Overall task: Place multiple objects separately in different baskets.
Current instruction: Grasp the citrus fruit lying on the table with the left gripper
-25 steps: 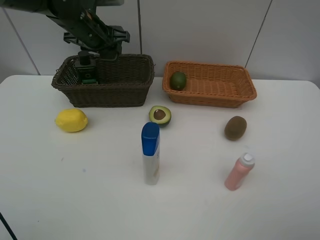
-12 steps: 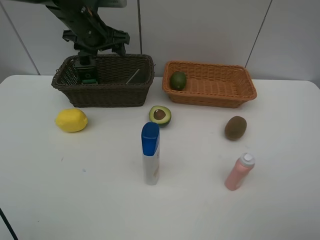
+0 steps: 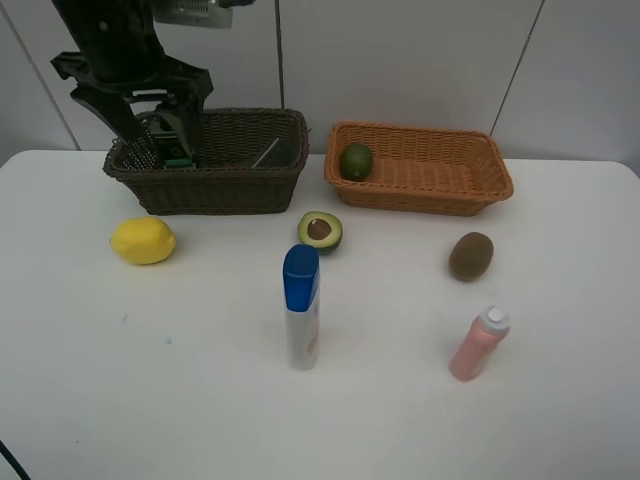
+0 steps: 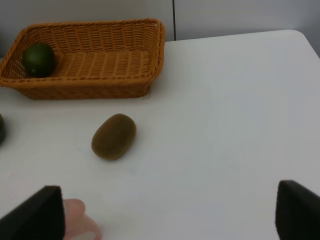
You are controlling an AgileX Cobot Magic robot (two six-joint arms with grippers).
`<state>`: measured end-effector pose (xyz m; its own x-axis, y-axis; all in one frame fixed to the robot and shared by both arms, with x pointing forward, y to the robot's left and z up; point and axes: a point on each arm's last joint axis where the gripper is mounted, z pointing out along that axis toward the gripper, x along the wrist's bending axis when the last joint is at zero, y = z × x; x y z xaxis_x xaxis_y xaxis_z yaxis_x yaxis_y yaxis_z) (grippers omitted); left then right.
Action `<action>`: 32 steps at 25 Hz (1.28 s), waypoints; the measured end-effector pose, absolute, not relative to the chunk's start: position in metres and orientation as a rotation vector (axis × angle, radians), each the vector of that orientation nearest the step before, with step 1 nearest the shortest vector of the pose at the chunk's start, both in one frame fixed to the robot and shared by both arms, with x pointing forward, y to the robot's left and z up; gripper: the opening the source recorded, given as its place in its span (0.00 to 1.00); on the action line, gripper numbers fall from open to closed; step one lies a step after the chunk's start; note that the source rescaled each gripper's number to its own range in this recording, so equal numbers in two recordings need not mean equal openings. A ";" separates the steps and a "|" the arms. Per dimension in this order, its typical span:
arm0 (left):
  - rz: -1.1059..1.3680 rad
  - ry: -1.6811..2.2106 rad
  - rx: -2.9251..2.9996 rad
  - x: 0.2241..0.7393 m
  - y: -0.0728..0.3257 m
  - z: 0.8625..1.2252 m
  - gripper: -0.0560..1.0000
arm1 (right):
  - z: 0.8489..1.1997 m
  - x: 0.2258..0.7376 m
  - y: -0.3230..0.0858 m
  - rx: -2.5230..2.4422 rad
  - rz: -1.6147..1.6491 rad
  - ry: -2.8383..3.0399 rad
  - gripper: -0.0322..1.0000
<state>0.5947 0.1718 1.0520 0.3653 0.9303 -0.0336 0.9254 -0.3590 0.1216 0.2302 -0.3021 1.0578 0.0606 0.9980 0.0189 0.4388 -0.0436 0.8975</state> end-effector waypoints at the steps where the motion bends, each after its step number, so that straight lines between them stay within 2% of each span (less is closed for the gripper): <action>1: 0.056 1.681 2.516 0.593 0.172 1.051 1.00 | 1.058 0.230 -0.302 1.587 0.941 1.476 1.00; 10: -0.064 1.295 2.814 0.552 0.185 1.033 1.00 | 1.058 0.230 -0.302 1.587 0.941 1.476 1.00; 15: -0.050 1.074 2.991 0.542 0.195 1.010 1.00 | 1.058 0.230 -0.302 1.587 0.941 1.476 1.00; 24: 0.311 0.732 3.039 0.560 0.199 0.985 1.00 | 1.058 0.230 -0.302 1.587 0.941 1.476 1.00; 32: 0.183 0.794 3.126 0.575 0.216 0.940 1.00 | 1.058 0.230 -0.302 1.587 0.941 1.476 1.00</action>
<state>0.5754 0.2156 0.9405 0.8730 0.4697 0.1311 0.4798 -0.8755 -0.0580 0.2302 -0.3021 1.0578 0.0606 0.9980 0.0189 0.4388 -0.0436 0.8975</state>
